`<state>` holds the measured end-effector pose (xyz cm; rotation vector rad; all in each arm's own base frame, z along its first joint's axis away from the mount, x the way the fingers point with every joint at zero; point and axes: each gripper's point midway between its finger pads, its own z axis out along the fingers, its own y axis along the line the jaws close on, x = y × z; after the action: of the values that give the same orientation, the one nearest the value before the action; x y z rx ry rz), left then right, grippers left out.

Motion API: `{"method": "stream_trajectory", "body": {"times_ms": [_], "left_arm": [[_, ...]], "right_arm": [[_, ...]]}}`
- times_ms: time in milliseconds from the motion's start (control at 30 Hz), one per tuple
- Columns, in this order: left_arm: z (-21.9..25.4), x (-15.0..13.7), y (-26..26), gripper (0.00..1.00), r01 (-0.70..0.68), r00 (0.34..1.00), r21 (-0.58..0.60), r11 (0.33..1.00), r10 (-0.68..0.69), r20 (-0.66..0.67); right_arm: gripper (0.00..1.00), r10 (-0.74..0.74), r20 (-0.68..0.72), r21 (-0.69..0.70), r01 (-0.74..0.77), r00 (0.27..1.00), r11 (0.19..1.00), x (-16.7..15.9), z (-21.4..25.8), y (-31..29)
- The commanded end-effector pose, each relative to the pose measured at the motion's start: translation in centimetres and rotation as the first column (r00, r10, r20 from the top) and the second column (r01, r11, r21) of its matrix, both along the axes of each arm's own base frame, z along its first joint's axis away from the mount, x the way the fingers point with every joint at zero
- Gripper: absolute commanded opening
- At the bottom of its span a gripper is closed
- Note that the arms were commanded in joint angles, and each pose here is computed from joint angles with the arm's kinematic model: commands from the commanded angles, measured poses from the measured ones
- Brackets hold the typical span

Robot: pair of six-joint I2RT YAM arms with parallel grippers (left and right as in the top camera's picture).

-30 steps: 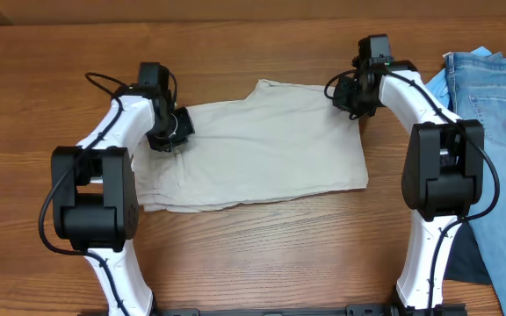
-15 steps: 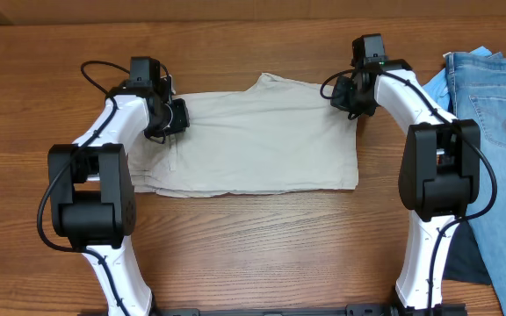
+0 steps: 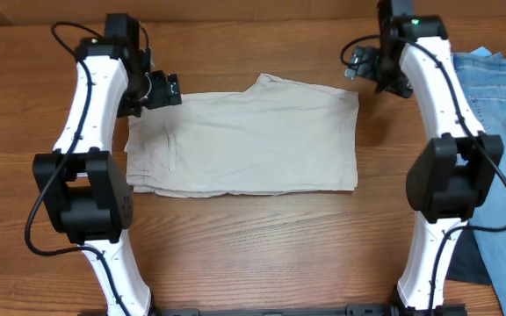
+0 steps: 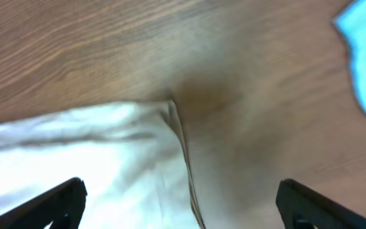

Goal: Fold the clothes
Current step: 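Move the left gripper to the pants' left leg hem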

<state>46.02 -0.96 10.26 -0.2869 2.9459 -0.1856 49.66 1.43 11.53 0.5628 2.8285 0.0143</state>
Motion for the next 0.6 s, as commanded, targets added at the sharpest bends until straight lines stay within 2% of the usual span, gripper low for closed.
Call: {"method": "stream_trajectory", "body": {"times_ms": [0,133,267,433,567], "left_arm": [[2.1,-0.6,2.8,1.0,-0.09,0.996,0.083,0.993,0.091,-0.007],[1.3,-2.8,5.9,1.0,-0.183,0.977,0.112,0.977,0.193,-0.09],[0.0,-4.7,8.8,1.0,-0.242,0.955,0.089,0.966,0.253,-0.154],[-1.5,-5.3,8.7,1.0,-0.152,0.982,-0.19,0.97,0.126,-0.14],[-3.4,-6.0,9.4,1.0,-0.149,0.984,-0.26,0.954,0.118,-0.132]], "right_arm": [[1.0,-0.045,0.036,-0.011,0.045,0.998,0.999,-1.5,4.7,-1.8],[1.0,-0.061,-0.099,-0.007,0.06,0.993,0.998,-4.6,3.4,-2.5],[1.0,-0.064,-0.148,-0.008,0.064,0.987,0.998,-5.7,2.9,-2.7],[1.0,-0.061,-0.149,-0.007,0.06,0.987,0.998,-5.7,2.9,-2.7],[1.0,-0.055,-0.139,0.017,0.058,0.989,0.998,-5.4,2.9,-2.2]]}}
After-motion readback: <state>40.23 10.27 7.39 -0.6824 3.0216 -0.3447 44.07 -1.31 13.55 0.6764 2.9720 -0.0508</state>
